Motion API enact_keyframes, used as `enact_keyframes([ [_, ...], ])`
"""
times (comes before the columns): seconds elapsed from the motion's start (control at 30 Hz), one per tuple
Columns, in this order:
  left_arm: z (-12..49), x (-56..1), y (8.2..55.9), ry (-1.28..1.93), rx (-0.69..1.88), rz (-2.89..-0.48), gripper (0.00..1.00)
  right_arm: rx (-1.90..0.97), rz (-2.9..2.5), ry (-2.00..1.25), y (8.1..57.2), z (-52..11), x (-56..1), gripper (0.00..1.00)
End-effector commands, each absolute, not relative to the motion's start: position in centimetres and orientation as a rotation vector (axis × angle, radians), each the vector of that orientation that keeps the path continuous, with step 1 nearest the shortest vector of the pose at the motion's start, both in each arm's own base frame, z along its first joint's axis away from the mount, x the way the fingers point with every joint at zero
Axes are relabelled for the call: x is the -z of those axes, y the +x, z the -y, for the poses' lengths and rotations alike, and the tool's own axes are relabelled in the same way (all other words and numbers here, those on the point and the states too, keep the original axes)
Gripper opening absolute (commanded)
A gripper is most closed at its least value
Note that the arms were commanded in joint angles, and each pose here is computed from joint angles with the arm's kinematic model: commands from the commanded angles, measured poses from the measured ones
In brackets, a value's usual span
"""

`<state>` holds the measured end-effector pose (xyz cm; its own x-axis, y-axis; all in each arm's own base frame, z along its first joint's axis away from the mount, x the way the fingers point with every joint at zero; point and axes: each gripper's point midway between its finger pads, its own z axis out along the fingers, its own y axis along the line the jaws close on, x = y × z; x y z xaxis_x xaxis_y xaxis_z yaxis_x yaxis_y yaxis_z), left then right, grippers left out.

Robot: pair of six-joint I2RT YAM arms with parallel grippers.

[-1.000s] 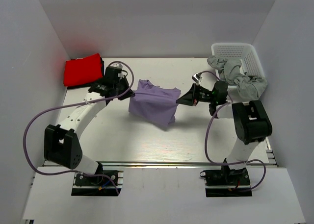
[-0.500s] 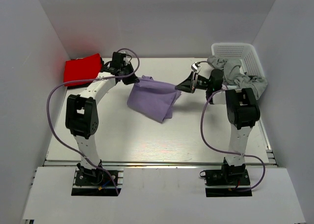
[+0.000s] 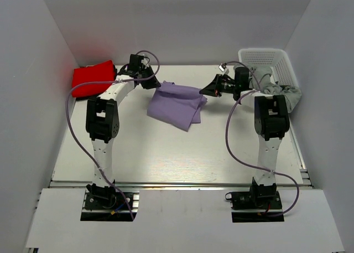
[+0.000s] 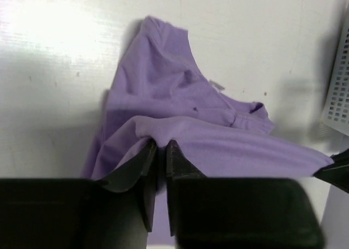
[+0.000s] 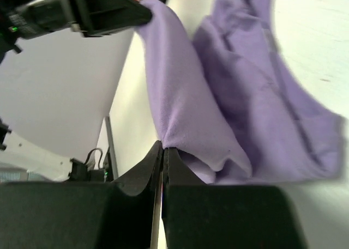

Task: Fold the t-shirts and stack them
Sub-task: Fold the long partially folded tshirt into a neat square, then put the neatly folded tshirt into the corner of the board with the left arm

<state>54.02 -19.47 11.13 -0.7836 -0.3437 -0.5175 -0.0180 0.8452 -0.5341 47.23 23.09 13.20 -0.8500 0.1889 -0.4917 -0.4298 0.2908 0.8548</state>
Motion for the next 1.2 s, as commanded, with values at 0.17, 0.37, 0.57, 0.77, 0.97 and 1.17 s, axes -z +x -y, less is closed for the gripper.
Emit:
enact_keyframes([
  [0.17,20.0,-16.5,60.9,-0.172,0.824,-2.14,1.0,-1.283,-2.046,-0.157,55.2,-19.6,-12.9,0.73],
  [0.37,19.8,-16.3,60.6,-0.097,0.821,-2.139,1.0,-0.971,-2.107,-0.122,55.2,-17.1,-13.9,0.9],
  [0.57,22.6,-15.4,56.7,0.11,0.777,-2.172,1.0,-0.889,-2.19,-0.262,50.9,-19.2,-13.1,0.9],
  [0.77,26.0,-15.1,55.3,0.235,0.784,-2.156,1.0,-0.996,-2.201,-0.356,47.1,-24.0,-12.6,0.9],
  [0.97,27.3,-10.6,57.6,0.218,0.776,-2.221,1.0,-1.133,-2.19,-0.328,47.8,-25.7,-10.7,0.9],
  [1.17,25.7,-6.7,59.5,0.117,0.714,-2.275,1.0,-1.145,-2.272,-0.195,49.7,-25.1,-6.3,0.9],
])
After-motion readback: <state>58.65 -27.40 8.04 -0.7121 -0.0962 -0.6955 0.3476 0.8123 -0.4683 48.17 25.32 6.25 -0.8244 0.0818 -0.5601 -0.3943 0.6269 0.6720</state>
